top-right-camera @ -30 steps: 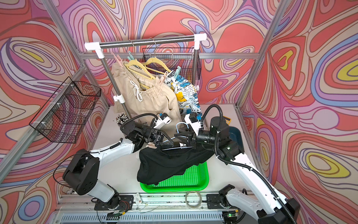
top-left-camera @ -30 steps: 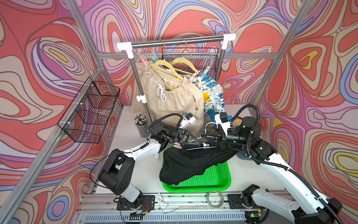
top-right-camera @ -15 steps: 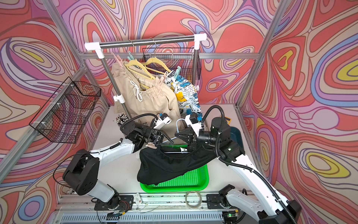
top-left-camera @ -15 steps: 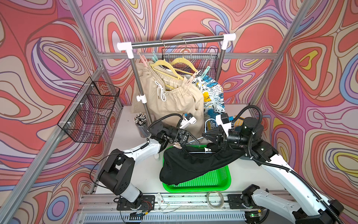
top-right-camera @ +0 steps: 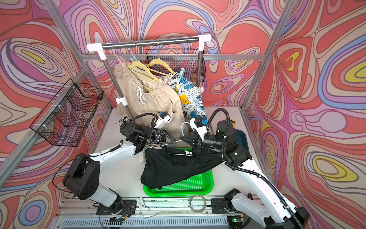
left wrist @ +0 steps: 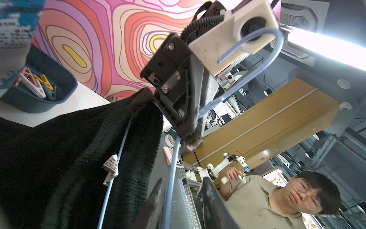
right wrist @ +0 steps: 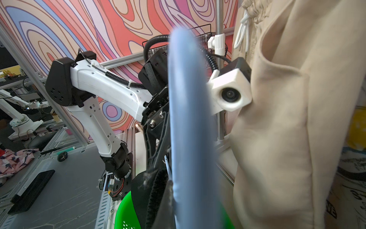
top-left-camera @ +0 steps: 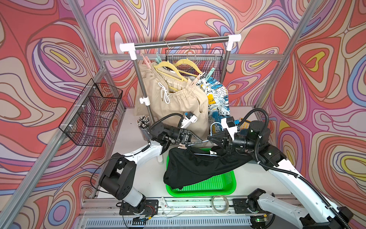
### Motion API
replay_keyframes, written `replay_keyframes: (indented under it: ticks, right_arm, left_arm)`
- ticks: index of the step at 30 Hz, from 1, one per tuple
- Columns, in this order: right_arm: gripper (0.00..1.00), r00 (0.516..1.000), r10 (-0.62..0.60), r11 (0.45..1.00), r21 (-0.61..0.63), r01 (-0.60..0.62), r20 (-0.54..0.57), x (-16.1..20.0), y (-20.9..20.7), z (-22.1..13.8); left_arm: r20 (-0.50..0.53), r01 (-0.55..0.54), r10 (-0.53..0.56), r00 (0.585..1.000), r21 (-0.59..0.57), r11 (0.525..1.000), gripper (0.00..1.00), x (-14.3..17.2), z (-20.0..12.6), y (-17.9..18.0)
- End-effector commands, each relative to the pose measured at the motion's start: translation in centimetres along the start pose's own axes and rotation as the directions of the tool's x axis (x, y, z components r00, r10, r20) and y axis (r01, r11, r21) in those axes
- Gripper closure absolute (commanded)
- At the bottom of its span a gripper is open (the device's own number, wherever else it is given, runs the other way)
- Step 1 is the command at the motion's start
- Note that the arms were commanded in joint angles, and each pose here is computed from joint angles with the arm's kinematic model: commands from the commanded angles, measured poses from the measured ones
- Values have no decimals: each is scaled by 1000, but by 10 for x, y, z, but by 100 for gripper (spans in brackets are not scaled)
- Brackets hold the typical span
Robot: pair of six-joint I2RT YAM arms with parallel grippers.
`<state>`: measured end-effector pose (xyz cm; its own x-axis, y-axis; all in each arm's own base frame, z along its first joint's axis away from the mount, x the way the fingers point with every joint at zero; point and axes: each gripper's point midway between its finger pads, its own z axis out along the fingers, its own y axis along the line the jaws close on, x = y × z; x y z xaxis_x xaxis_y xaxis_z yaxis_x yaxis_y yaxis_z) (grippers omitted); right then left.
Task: Remove the clothespins securing shorts to the hanger
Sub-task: Remove the clothespin from the hanger.
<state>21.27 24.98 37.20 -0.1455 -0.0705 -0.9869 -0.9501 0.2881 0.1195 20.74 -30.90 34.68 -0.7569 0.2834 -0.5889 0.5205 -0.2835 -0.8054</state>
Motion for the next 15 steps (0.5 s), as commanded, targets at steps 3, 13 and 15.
replay_keyframes:
  ticks: [3,13,15]
  right_arm:
    - [100,996,-74,995,65,71,44,-21,-5,-7]
    - [100,995,-75,996,46,73,59,-25,1,-10]
    - [100,994,-83,996,46,80,66,-28,4,-12]
  left_arm:
    - [40,-162,162,986,-13,987,53,-17,-13,-29]
    - [180,-259,281,943,-135,956,49,-46,-61,-31]
    - [220,-282,318,922,-180,943,49,-49,-77,-32]
